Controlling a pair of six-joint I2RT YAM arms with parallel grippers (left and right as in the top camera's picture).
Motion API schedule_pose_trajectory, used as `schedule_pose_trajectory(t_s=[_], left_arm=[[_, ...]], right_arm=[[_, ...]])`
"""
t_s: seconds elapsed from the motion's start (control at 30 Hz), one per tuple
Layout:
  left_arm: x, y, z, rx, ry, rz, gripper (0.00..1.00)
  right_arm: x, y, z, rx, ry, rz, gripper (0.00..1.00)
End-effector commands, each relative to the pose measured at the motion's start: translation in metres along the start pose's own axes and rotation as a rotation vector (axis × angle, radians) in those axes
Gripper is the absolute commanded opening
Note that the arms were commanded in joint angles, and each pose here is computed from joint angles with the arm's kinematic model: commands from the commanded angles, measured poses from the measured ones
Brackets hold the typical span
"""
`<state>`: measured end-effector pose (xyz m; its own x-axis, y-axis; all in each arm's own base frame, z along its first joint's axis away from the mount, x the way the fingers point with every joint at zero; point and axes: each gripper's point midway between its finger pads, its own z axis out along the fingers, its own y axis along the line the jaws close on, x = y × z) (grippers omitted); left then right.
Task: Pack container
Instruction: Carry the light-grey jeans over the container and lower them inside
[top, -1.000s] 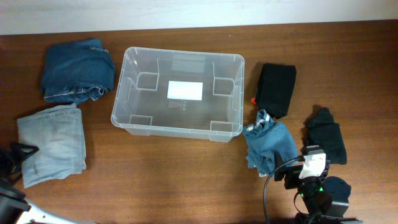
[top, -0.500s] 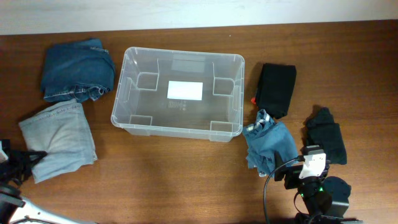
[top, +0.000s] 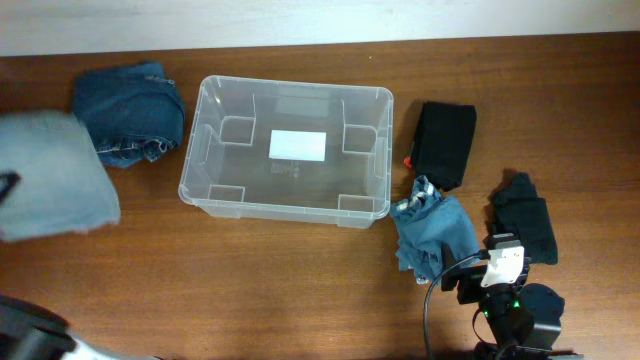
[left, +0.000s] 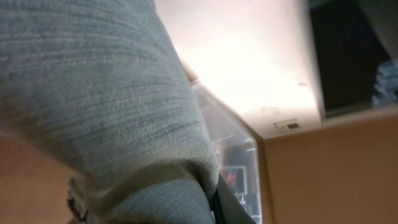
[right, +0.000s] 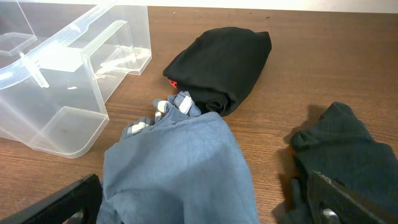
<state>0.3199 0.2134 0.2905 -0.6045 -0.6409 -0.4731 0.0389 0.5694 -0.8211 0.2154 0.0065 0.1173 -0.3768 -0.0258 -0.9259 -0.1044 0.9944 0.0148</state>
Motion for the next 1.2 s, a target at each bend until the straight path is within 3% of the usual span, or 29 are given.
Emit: schedule_pose_trajectory(t_s=[0.0,0.17,0.33,0.43,0.5,0.6,0.7,0.87,1.03,1.17], left_arm=[[-0.003,-0.152,0.007,0.294,-0.110,0.321,0.01],[0.057,-0.243,0.055,0.494,0.069,0.542,0.01],[0.123,-0.277,0.122,0.589,0.318,0.732,0.01],[0.161,-0.264,0.173,0.449,0.504,0.756,0.01],[0.172,-0.239,0.209,0.234,0.578,0.734,0.01],[0.173,-0.228,0.251,0.072,0.557,0.697,0.01],[0.179,-0.217,0.280,-0.094,0.532,0.517,0.01],[0.221,-0.198,0.303,-0.232,0.589,0.458,0.01],[0.260,-0.220,0.330,-0.146,0.593,0.470,0.01],[0.262,-0.222,0.336,-0.165,0.562,0.508,0.00]], right_arm=[[0.001,-0.001,0.000,0.004,-0.002,0.010,0.98],[0.001,-0.001,0.000,0.004,-0.002,0.011,0.98],[0.001,-0.001,0.000,0.004,-0.002,0.010,0.98],[0.001,-0.001,0.000,0.004,-0.002,0.011,0.98],[0.001,-0.001,0.000,0.004,-0.002,0.010,0.98],[0.001,-0.001,0.000,0.004,-0.002,0.011,0.98],[0.001,-0.001,0.000,0.004,-0.002,0.010,0.98],[0.001,-0.001,0.000,0.004,-0.002,0.010,0.98],[0.001,-0.001,0.000,0.004,-0.002,0.011,0.98],[0.001,-0.001,0.000,0.004,-0.002,0.010,0.98]])
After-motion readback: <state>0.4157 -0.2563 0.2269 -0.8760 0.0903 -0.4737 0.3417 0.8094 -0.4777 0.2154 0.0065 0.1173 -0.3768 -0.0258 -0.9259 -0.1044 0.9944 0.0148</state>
